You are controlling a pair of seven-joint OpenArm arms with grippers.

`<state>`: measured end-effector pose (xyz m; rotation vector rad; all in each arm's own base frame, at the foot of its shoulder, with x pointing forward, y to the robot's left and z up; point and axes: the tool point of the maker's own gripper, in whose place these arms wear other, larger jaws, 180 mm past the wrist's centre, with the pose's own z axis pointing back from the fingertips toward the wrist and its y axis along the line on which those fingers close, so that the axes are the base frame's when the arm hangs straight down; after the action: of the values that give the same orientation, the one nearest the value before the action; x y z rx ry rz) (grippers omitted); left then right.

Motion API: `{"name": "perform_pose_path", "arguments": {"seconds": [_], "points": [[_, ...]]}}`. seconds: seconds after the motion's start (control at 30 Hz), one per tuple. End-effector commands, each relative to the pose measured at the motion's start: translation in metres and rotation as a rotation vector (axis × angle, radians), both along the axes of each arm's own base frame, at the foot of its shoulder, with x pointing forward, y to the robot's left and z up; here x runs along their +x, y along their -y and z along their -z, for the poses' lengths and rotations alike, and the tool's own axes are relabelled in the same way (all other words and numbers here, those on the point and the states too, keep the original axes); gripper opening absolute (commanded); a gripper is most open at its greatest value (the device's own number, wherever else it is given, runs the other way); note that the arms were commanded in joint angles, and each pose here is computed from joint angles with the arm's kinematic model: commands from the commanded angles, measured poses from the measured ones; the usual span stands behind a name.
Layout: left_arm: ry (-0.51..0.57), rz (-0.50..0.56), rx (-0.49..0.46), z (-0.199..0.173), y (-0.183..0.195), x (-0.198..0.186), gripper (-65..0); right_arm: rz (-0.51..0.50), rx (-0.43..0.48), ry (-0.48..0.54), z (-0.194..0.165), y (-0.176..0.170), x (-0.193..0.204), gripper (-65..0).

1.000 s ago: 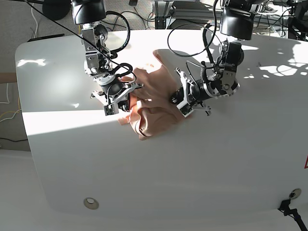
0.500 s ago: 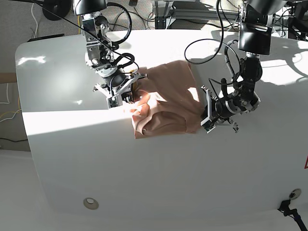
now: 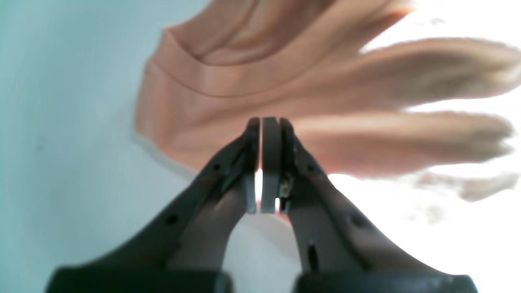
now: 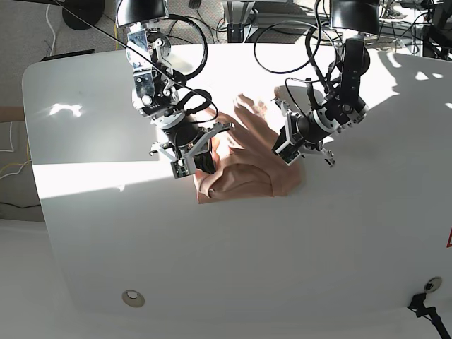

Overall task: Fold the T-shirt properly
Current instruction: 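Hold the bundle with both grippers and flatten it into a square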

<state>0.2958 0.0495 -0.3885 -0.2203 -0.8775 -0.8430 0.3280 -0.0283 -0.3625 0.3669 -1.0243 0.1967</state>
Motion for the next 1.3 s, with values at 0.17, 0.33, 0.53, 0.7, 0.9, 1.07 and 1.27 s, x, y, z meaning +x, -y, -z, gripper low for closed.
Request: {"name": "perform_pose_path", "arguments": {"seconds": [0.17, 0.33, 0.53, 0.7, 0.9, 1.07, 1.27], "points": [[-0.1, 0.029, -0.028, 0.034, 0.012, -0.008, -65.0, 0.032, -0.005, -0.036, 0.043, 0.013, -0.005, -65.0], [-0.129, 0.007, 0.028, 0.048, -0.016, 0.01, -65.0, 0.034, -0.015, -0.055, 0.05, 0.019, -0.015, -65.0], [-0.106, 0.0, 0.055, 0.042, -0.03, 0.019, -65.0, 0.034, -0.022, -0.039, 0.045, 0.021, -0.008, -65.0], [-0.113, -0.002, 0.056, 0.044, -0.031, 0.016, -65.0, 0.146, -0.052, -0.029, 0.045, 0.069, 0.021, -65.0], [-0.141, -0.018, 0.056, 0.052, -0.037, 0.004, -65.0, 0.178, -0.105, 0.024, 0.027, 0.105, 0.039, -65.0], [-0.115, -0.014, 0.056, 0.044, -0.035, 0.008, -65.0, 0.134, -0.098, 0.084, -0.02, 0.085, 0.035, -65.0], [-0.081, -0.007, 0.053, 0.033, -0.032, 0.013, -65.0, 0.103, 0.011, 0.083, -0.033, 0.034, 0.041, -65.0]]}}
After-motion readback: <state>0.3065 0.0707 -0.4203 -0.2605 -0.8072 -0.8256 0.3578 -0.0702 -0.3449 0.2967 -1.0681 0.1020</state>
